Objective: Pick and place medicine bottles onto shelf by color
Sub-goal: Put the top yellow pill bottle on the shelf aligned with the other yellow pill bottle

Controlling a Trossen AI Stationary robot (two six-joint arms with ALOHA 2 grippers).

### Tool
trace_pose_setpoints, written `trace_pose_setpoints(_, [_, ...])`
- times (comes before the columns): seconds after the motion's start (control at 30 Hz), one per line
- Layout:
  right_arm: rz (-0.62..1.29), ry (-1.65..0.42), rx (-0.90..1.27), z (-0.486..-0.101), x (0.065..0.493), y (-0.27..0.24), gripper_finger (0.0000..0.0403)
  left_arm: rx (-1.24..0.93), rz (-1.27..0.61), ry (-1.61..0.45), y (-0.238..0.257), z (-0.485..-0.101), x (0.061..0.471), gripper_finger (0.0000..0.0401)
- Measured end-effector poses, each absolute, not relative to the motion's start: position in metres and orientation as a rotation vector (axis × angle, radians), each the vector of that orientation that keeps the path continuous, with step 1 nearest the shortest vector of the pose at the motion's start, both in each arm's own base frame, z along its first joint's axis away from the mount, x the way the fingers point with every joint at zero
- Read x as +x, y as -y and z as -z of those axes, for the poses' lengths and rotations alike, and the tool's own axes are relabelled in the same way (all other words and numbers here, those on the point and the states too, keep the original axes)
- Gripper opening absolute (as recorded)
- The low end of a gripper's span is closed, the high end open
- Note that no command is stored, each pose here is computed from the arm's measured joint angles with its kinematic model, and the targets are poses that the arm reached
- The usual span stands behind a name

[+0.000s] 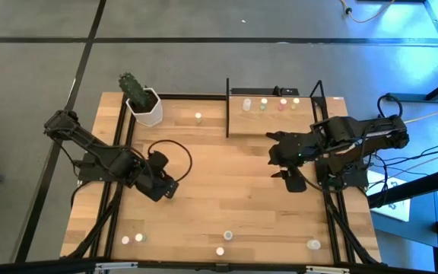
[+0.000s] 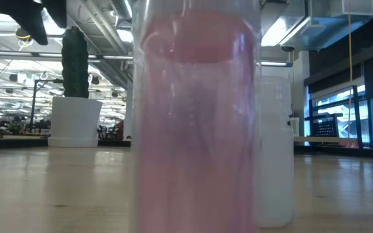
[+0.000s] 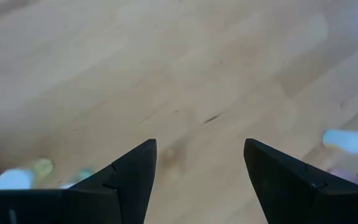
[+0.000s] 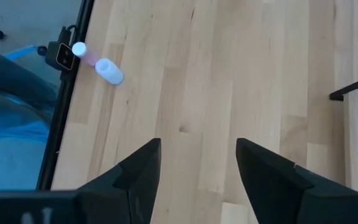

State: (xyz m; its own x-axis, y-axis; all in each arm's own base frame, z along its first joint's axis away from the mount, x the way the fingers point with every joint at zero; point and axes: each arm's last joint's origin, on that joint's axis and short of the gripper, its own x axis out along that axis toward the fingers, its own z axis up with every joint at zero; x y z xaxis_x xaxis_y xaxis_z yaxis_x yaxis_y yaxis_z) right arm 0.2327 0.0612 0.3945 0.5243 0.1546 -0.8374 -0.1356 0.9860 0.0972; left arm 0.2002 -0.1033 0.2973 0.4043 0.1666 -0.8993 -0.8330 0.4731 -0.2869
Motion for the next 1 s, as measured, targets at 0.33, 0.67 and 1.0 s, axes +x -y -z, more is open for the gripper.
trace_pose_setpoints(0.33, [-0.136, -0.998, -0.003, -0.394, 0.233, -0.060, 0.0209, -0.819, -0.777, -0.870, 0.052, -0.300, 0.228, 0.0236])
trace_pose_setpoints(0.67, [-0.144, -0.992, -0.063, -0.394, 0.233, -0.059, 0.0209, -0.782, -0.740, -0.799, -0.056, -0.301, 0.254, 0.0236])
trace_pose_setpoints(1.0, [-0.141, -0.989, -0.087, -0.394, 0.233, -0.059, 0.0209, -0.615, -0.733, -0.844, -0.126, -0.269, 0.274, 0.0236])
